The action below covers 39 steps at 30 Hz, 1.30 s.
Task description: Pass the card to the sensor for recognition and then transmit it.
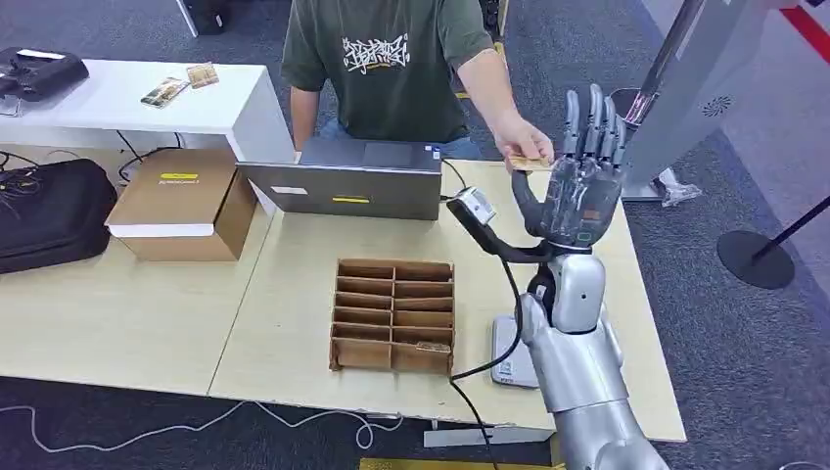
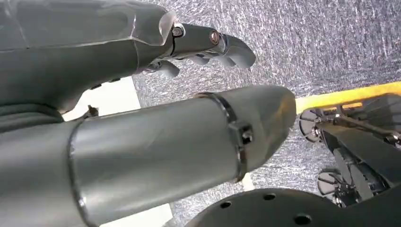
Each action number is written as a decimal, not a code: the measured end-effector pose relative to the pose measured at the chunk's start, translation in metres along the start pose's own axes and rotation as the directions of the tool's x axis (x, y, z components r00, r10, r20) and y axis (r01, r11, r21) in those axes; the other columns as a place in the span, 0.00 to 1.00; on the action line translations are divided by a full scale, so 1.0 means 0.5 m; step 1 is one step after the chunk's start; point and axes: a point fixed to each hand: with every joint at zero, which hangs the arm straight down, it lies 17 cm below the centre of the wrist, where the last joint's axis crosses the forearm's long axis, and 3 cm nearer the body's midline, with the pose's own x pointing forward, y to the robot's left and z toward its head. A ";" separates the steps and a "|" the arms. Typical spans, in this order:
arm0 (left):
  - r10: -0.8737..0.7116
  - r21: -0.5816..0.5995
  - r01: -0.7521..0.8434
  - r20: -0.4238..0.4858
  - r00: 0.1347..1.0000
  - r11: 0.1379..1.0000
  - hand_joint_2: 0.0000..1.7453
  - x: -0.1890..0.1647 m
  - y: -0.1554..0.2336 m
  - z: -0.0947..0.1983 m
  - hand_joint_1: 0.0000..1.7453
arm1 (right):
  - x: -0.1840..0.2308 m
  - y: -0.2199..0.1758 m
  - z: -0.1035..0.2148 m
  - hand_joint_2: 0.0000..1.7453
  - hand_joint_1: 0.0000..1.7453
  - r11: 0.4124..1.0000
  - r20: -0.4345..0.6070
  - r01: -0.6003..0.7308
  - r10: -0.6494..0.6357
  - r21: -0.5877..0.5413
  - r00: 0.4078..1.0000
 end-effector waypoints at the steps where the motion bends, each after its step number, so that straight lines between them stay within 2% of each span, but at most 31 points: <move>1: 0.002 0.001 -0.002 0.000 1.000 1.000 0.00 0.000 0.001 0.000 0.00 | 0.010 0.001 -0.002 1.00 0.00 1.000 0.015 0.001 -0.001 0.000 1.000; 10: 0.027 0.000 -0.027 0.003 1.000 1.000 0.00 0.002 0.003 0.001 0.00 | 0.065 0.019 0.006 1.00 0.00 1.000 0.112 0.010 -0.012 0.025 0.994; 18: 0.040 -0.004 -0.040 0.003 0.999 0.999 0.00 0.001 0.004 0.002 0.00 | 0.070 0.038 0.005 1.00 0.02 0.999 0.119 0.004 -0.010 0.048 0.993; 19: 0.043 -0.005 -0.043 0.003 0.999 0.999 0.00 0.001 0.004 0.002 0.00 | 0.071 0.044 0.006 1.00 0.64 0.998 0.125 0.002 -0.009 0.055 0.992; 20: 0.044 -0.005 -0.044 0.002 0.999 0.999 0.00 0.000 0.005 0.002 0.00 | 0.071 0.049 0.006 1.00 0.98 0.998 0.128 0.001 -0.008 0.062 0.992; 39: 0.062 -0.005 -0.062 0.002 0.998 0.998 0.00 -0.003 0.006 0.003 0.00 | 0.059 0.109 0.035 1.00 1.00 0.989 0.135 -0.017 -0.002 0.145 0.991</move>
